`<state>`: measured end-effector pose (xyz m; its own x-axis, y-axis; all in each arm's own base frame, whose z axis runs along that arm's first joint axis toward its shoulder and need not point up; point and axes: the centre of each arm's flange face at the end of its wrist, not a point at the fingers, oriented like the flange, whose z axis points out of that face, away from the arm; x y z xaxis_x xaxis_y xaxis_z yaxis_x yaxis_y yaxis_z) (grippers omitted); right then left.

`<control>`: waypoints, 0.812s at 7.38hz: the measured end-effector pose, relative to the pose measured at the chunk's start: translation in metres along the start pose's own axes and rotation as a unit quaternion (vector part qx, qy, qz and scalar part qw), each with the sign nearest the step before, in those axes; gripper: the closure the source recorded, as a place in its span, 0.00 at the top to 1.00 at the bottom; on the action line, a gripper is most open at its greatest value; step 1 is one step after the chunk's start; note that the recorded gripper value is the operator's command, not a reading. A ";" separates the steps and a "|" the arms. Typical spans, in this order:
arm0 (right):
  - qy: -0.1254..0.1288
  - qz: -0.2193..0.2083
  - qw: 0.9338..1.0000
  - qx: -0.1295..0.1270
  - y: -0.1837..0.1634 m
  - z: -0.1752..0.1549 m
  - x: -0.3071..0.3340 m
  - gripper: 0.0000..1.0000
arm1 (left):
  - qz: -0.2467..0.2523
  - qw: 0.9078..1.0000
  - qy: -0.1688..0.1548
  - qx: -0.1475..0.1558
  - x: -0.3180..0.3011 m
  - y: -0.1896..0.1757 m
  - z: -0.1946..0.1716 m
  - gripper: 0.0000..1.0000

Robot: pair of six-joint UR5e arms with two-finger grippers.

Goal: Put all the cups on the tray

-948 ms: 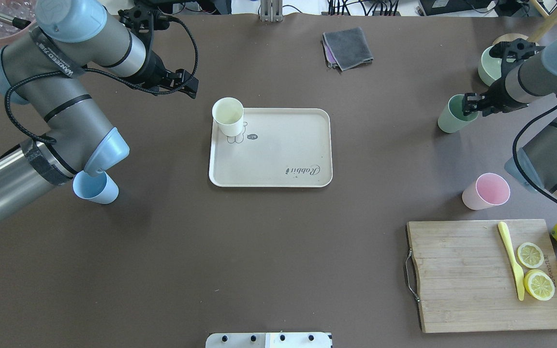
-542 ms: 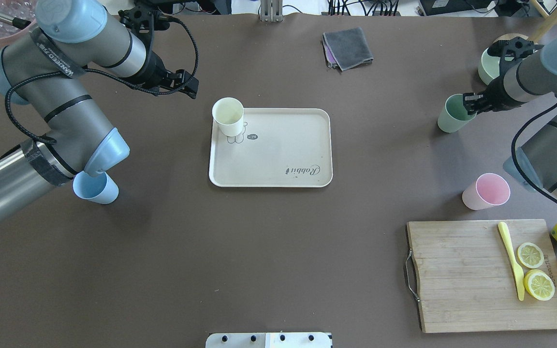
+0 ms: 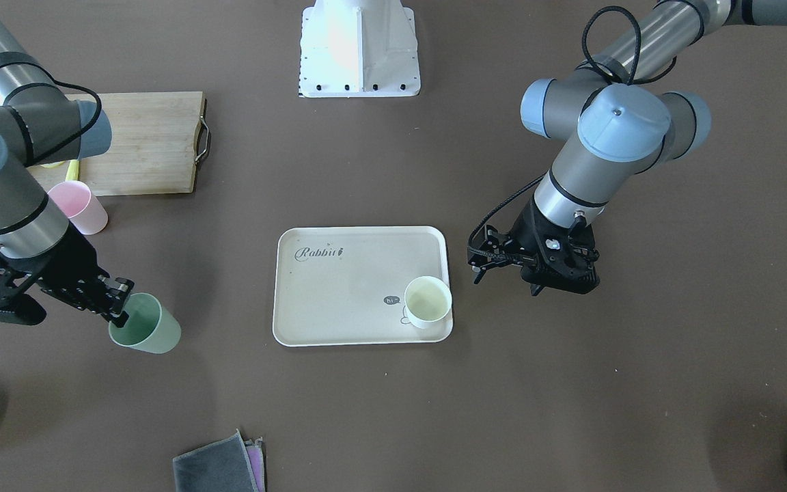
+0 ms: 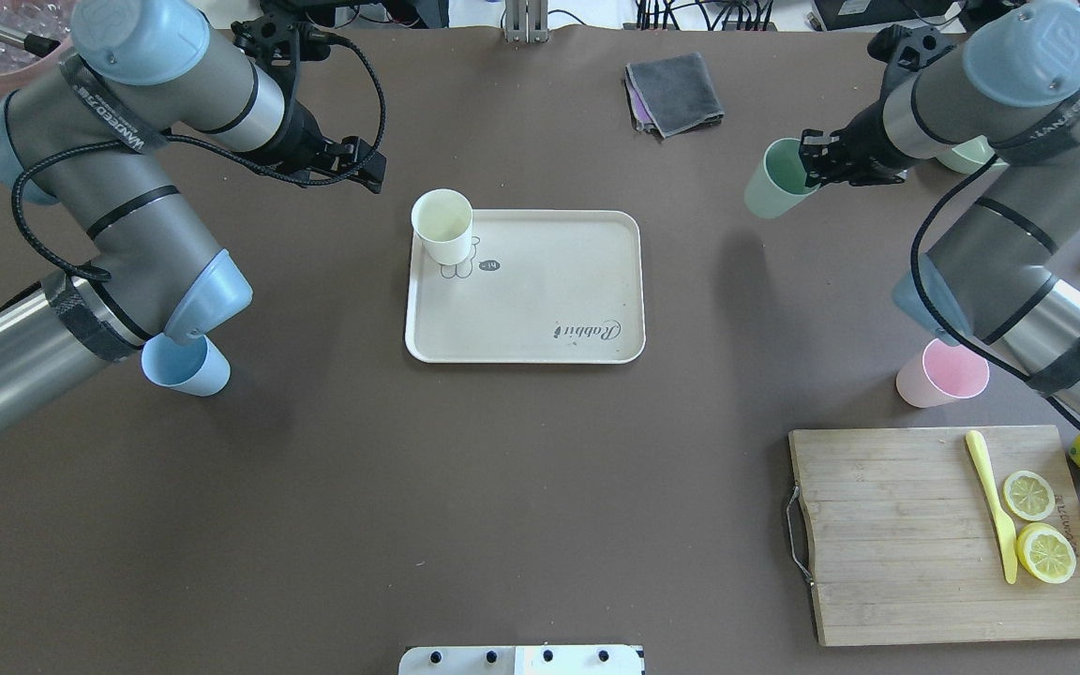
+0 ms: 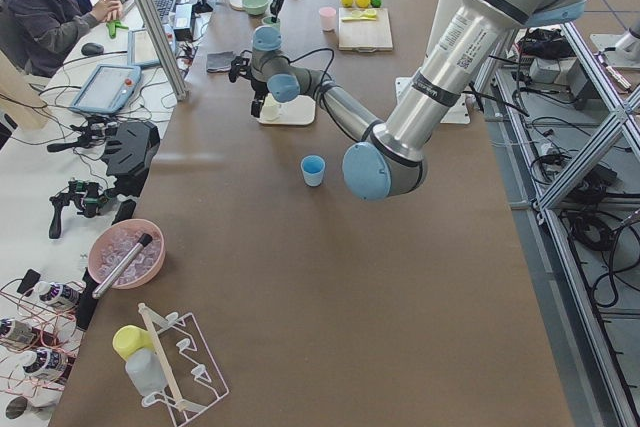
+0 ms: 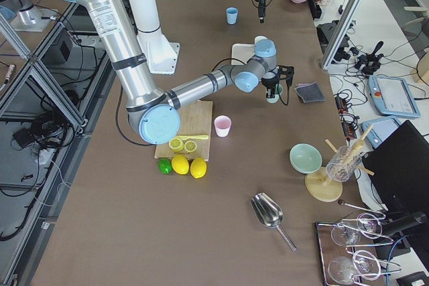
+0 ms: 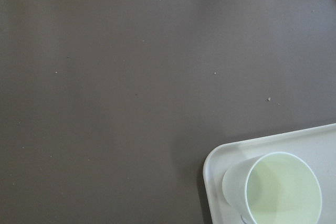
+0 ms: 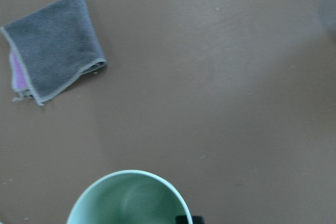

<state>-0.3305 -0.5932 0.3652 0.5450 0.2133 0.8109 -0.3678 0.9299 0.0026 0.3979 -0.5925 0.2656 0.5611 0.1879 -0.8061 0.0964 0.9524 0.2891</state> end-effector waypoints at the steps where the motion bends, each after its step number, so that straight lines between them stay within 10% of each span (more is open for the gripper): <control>1: -0.004 0.017 1.000 -0.002 0.020 0.005 -0.050 0.00 | 0.000 1.000 0.000 0.000 0.000 0.000 0.000 0.98; 5: 0.040 0.019 0.999 -0.005 0.094 0.027 -0.164 0.01 | 0.001 1.000 0.000 -0.001 -0.001 0.002 0.002 0.98; 6: 0.045 0.015 0.999 -0.004 0.104 0.034 -0.168 0.67 | 0.001 1.000 0.000 -0.002 0.000 0.002 0.002 0.98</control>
<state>-0.4860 -0.5424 0.2488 0.5994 0.2666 0.7547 -0.3797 0.9248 -0.0251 0.3995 -0.5913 0.2676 0.5612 0.1890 -0.8058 0.0932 0.9529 0.2885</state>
